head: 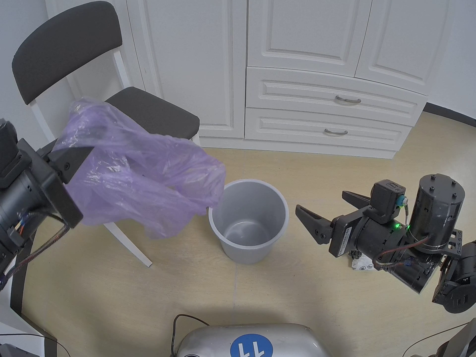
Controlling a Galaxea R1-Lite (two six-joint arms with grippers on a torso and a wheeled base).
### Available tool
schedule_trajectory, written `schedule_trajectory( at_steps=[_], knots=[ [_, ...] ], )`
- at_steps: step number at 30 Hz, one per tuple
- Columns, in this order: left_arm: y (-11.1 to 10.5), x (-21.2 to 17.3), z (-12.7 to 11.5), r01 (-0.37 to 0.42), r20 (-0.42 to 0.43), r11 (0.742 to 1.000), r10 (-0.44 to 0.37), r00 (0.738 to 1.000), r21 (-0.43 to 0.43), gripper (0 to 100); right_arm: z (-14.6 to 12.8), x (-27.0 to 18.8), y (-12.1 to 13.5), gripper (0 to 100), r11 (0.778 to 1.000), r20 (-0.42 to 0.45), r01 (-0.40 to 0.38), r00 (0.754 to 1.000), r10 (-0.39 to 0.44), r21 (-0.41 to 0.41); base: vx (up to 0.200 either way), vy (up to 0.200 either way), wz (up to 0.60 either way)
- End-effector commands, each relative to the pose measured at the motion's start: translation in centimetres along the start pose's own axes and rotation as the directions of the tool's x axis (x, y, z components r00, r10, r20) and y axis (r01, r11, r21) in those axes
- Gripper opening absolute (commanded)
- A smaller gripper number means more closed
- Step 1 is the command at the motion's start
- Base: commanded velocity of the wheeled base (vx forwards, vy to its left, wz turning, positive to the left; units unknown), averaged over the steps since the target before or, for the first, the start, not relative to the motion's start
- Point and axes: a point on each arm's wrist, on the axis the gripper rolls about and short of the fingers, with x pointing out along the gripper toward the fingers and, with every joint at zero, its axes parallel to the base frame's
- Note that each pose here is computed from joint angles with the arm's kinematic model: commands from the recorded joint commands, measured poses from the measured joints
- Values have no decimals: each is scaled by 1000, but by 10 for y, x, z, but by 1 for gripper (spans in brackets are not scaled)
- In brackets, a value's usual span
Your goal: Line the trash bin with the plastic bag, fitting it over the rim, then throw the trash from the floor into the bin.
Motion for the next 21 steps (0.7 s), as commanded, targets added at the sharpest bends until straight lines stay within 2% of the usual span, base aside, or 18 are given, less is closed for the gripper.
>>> schedule_trajectory(
  at_steps=[1, 2, 4, 13, 17, 21],
  knots=[
    [-2, -13, 2, 90, 32, 996, -90, 995, -7, 0, -9, 2, 6, 100, 1000, -33, -18, 999, 17, -10, 0, 0, 0],
    [-3, -15, 2, 131, 36, 991, -131, 991, -6, 0, -12, 3, 8, 100, 1000, -45, -23, 999, 23, -7, 0, 0, 0],
    [-4, -15, 1, 142, 34, 990, -142, 989, -7, 0, -16, 3, 14, 100, 999, -62, -47, 997, 48, 11, 0, 0, 0],
    [-4, -15, -1, 150, 37, 989, -149, 988, -7, 0, -32, 6, 23, 100, 996, -127, -79, 988, 83, 34, 0, 0, 0],
    [-4, -16, -1, 153, 37, 988, -152, 988, -8, 0, -45, 6, 27, 100, 993, -184, -117, 975, 121, 31, 0, 0, 0],
    [-4, -16, -1, 153, 37, 988, -152, 988, -8, 0, -53, 10, 29, 100, 993, -212, -119, 970, 122, 25, 0, 0, 0]
  ],
)
